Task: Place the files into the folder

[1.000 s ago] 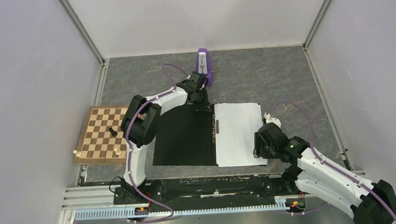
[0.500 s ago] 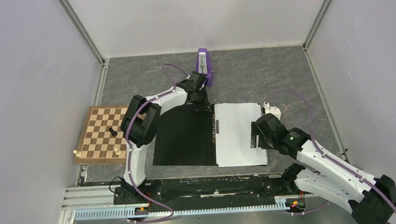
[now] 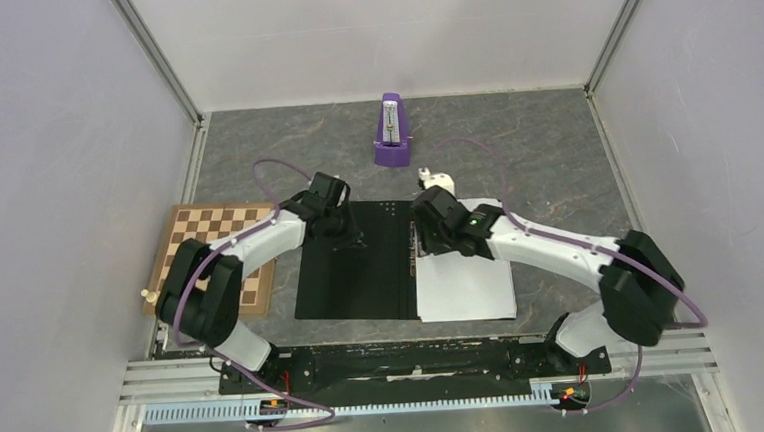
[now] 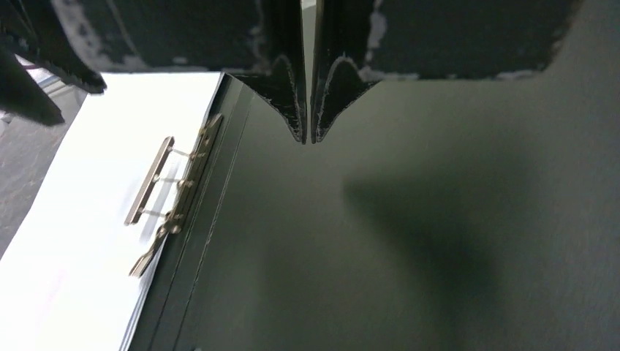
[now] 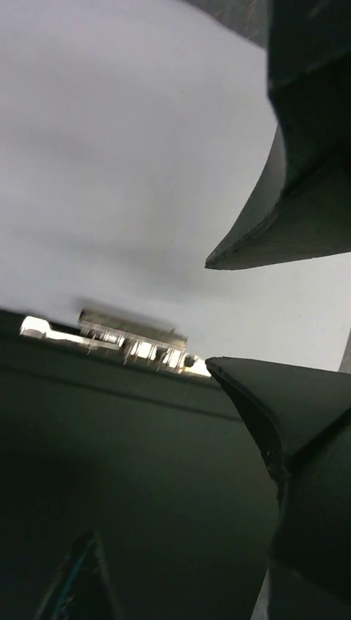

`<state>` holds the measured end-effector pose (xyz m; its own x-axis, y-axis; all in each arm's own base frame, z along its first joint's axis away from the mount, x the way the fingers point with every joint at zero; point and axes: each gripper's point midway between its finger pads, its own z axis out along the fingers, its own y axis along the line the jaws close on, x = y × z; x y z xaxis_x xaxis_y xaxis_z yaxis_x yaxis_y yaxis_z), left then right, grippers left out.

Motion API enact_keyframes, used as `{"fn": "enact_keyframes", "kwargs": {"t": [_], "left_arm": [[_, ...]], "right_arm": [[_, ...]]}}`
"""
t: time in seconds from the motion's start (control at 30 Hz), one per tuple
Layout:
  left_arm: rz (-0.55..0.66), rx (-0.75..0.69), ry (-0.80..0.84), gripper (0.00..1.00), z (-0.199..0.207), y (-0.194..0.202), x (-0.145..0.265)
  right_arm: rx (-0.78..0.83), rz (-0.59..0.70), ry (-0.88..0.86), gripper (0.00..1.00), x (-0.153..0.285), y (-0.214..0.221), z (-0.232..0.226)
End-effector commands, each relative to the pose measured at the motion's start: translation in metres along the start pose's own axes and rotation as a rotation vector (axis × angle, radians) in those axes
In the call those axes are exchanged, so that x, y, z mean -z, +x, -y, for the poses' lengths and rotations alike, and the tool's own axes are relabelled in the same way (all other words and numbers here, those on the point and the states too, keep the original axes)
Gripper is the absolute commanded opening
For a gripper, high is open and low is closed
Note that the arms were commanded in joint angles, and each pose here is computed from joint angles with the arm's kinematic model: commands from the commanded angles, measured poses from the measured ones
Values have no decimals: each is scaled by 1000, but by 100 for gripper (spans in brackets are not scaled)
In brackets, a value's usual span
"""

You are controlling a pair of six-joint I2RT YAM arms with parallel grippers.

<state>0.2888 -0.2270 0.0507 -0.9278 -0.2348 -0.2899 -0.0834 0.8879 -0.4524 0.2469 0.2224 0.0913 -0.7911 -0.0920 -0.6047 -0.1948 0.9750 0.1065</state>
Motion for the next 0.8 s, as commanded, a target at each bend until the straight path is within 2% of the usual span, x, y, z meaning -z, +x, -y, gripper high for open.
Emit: {"fn": "enact_keyframes", "kwargs": {"t": [0.0,0.13,0.5,0.77], "left_arm": [[46,32,74,10,5,3,20],[60,28,75,10,1,6,30],[45,17,110,8,12,1,27],[49,11,133,7,22,-7,29]], "right_arm": [[41,62,-19,48,-19,-31,-34],[47,64,36,43,-33,-33,-31],[46,34,25,28,-56,-21,-43],[45,7,50,24,-62,-6,-34]]}}
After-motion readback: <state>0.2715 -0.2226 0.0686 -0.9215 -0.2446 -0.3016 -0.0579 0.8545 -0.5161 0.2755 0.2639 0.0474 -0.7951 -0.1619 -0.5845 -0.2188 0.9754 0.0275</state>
